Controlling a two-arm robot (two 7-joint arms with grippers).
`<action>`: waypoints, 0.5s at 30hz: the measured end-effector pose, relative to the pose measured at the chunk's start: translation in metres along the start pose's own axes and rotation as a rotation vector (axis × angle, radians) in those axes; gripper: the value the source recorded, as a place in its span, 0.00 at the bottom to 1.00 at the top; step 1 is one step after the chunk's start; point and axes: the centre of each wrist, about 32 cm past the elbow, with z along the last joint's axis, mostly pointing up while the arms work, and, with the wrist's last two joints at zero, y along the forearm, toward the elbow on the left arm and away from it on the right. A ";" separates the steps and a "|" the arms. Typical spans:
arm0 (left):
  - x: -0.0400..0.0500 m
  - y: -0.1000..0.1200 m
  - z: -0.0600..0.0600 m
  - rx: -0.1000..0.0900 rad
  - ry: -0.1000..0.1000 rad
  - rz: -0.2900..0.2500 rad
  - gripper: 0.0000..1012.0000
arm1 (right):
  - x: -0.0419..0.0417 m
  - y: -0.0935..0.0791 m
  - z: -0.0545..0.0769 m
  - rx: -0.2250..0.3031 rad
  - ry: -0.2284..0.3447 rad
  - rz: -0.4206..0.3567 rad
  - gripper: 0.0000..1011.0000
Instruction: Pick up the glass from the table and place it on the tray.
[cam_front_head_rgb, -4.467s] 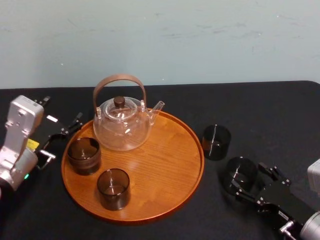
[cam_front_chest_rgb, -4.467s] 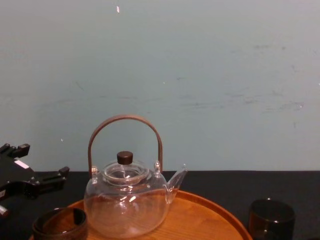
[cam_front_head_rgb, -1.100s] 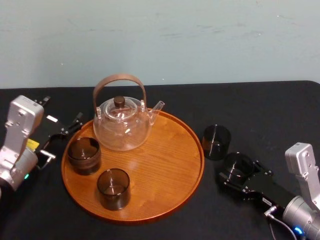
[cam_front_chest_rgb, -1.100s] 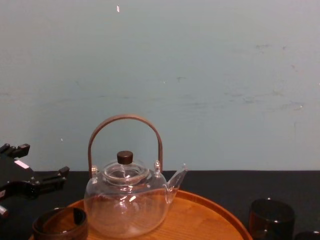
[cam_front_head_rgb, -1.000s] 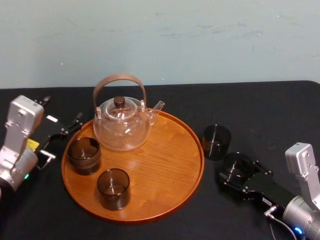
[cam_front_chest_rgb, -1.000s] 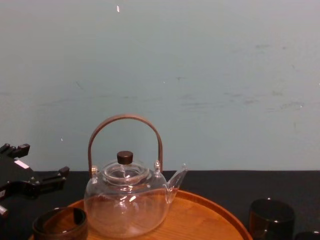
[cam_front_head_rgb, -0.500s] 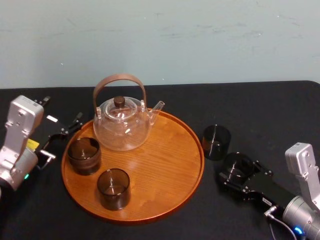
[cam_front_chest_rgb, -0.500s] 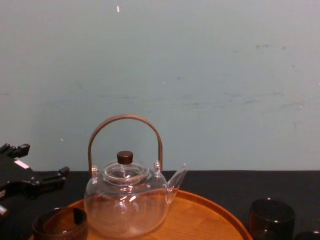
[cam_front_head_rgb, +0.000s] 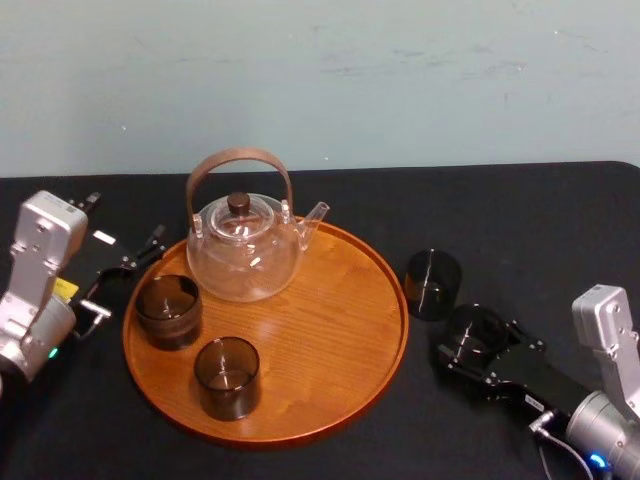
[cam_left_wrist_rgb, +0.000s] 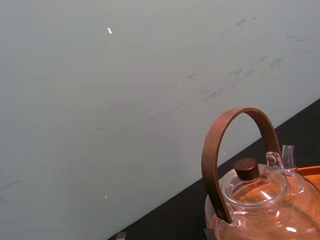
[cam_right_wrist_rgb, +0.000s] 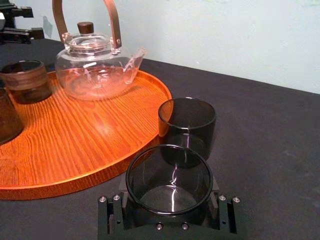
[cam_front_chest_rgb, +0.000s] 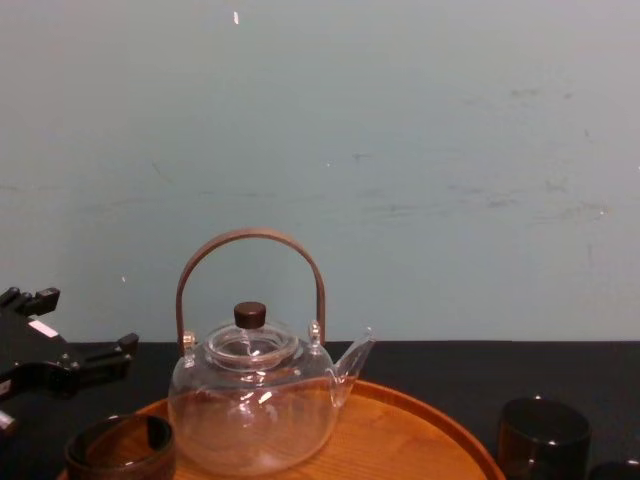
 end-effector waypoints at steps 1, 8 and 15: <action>0.0000 0.000 0.000 0.000 0.000 0.000 0.99 | 0.0002 0.000 0.001 0.002 -0.001 0.003 0.90; 0.0000 0.000 0.000 0.000 0.000 0.000 0.99 | -0.0018 -0.002 0.010 0.027 -0.018 0.029 0.90; 0.0000 0.000 0.000 0.000 0.000 0.000 0.99 | -0.0106 -0.002 0.024 0.067 -0.048 0.076 0.90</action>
